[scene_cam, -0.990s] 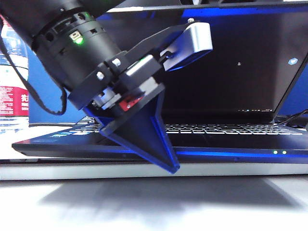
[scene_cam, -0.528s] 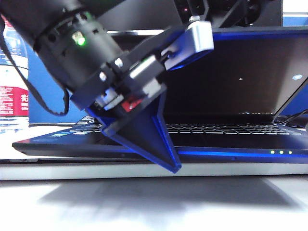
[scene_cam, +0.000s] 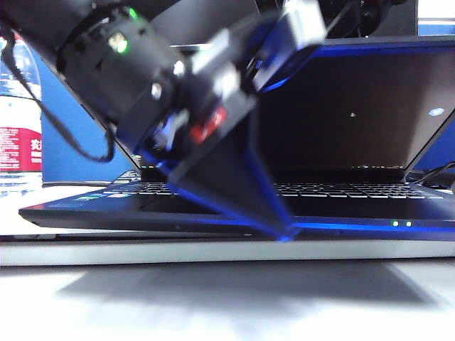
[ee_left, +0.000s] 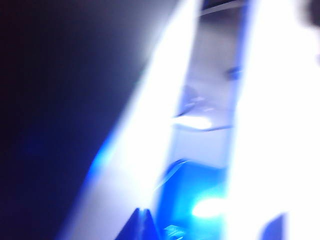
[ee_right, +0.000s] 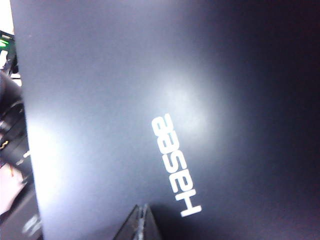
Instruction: Close the lid of the black laptop.
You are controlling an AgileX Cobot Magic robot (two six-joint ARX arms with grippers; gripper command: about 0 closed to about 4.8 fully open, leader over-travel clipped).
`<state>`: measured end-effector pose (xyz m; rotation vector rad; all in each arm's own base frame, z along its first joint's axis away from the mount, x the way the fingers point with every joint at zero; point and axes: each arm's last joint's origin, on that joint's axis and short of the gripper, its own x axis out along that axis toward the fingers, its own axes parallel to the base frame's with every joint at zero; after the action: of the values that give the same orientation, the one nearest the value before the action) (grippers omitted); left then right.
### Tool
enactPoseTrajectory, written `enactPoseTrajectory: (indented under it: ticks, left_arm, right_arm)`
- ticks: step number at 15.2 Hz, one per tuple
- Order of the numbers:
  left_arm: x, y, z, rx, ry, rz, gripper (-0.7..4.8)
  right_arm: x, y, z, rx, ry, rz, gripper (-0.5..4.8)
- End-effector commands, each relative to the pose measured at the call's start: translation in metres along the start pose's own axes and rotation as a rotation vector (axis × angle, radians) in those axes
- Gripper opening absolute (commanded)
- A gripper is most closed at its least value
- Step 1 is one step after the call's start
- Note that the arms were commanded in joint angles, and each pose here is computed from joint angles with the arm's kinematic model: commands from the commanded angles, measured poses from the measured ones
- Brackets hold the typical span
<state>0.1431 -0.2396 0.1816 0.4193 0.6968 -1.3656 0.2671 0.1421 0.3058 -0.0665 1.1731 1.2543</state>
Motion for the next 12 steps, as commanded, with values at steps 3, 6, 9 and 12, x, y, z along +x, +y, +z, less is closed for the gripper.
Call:
enactPoseTrajectory:
  ticks: [3,6,9,12]
  left_arm:
    - [-0.0022,-0.005,0.0048,0.054,-0.063,-0.184,-0.05]
    - [-0.0027,-0.0069,0.0053,0.053,-0.08,-0.253,-0.05]
    - [-0.0037,-0.0063,0.0104,0.061,-0.108,-0.246,-0.05]
    - [-0.004,-0.0057,0.0143,0.064,-0.143,-0.24,-0.05]
  right_arm:
    - [-0.0009,0.0012,0.001,-0.013,-0.006,-0.004,-0.06]
    - [-0.001,0.0011,0.0014,-0.015,-0.009,-0.005,-0.06]
    - [-0.001,0.0015,0.0005,-0.008,-0.002,-0.003,-0.06]
    - [-0.001,0.0012,-0.0011,0.002,0.019,-0.023,-0.06]
